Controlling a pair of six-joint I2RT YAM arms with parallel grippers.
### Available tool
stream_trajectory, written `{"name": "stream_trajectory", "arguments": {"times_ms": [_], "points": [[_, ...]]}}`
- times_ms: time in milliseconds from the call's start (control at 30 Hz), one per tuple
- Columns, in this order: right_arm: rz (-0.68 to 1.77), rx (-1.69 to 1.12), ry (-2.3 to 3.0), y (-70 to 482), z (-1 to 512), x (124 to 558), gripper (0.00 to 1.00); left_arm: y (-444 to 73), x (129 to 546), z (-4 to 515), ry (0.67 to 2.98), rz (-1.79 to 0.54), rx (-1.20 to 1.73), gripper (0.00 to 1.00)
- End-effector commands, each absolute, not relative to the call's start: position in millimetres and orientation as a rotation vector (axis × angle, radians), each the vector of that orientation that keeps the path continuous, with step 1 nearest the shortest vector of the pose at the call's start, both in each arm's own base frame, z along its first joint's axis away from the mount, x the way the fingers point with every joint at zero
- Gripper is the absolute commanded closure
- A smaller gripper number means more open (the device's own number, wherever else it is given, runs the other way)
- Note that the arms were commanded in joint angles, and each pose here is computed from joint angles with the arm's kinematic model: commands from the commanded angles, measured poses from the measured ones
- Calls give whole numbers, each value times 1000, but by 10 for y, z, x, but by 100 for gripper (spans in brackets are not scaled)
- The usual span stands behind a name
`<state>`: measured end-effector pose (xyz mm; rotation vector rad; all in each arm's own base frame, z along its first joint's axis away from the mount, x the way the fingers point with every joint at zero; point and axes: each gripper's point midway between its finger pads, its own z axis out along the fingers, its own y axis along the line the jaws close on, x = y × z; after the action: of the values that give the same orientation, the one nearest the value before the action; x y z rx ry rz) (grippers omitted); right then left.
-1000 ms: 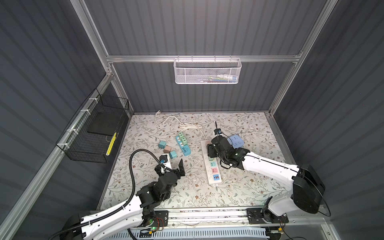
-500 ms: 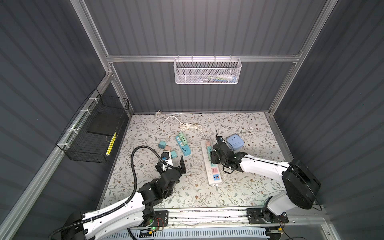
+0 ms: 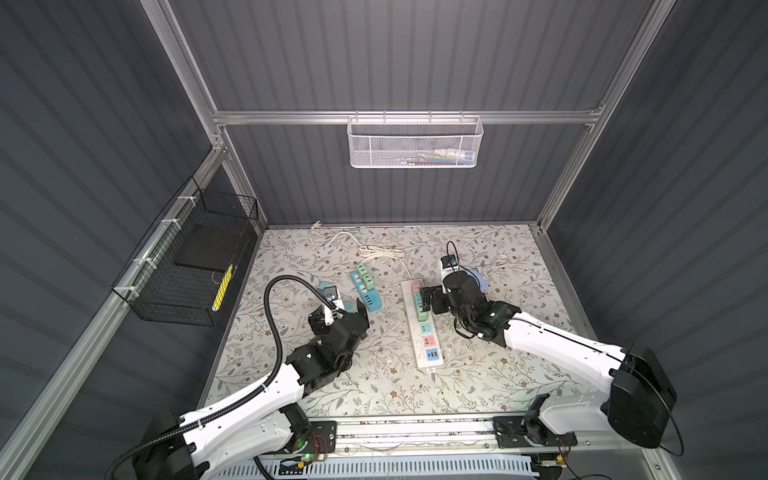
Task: Insert the plug
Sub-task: 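Raise right gripper off the strip while left gripper moves toward the small teal adapters, then lower left gripper onto a small teal adapter and close on it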
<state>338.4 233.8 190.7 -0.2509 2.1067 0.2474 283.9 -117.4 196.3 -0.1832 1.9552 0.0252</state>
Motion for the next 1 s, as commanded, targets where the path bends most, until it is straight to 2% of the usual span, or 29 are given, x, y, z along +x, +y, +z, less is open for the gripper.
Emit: {"name": "stream_trajectory", "arguments": {"times_ms": [0,100,300,333,500,600,767,967], "points": [[164,-320,2081,2292,1881,3526,1,-1215,2946,1820,2116,31,-142,0],[223,-312,2096,2321,1795,3472,5,-1257,3126,1725,2217,36,-104,0],[294,-206,2029,2107,1707,3333,7,-1321,3565,1440,2356,-142,-107,2],[296,-186,2019,2058,1696,3328,7,-1316,3622,1387,2368,-169,-124,4],[308,-107,2021,1898,1646,3340,8,-1331,3873,1190,2373,-341,-206,27],[304,-104,2026,1891,1620,3341,8,-1364,3972,1133,2388,-333,-178,40],[308,-102,2036,1911,1579,3352,8,-1297,4079,935,2437,-232,-174,50],[279,-81,2038,1862,1558,3368,6,-1304,4057,675,2490,-220,-172,52]]}}
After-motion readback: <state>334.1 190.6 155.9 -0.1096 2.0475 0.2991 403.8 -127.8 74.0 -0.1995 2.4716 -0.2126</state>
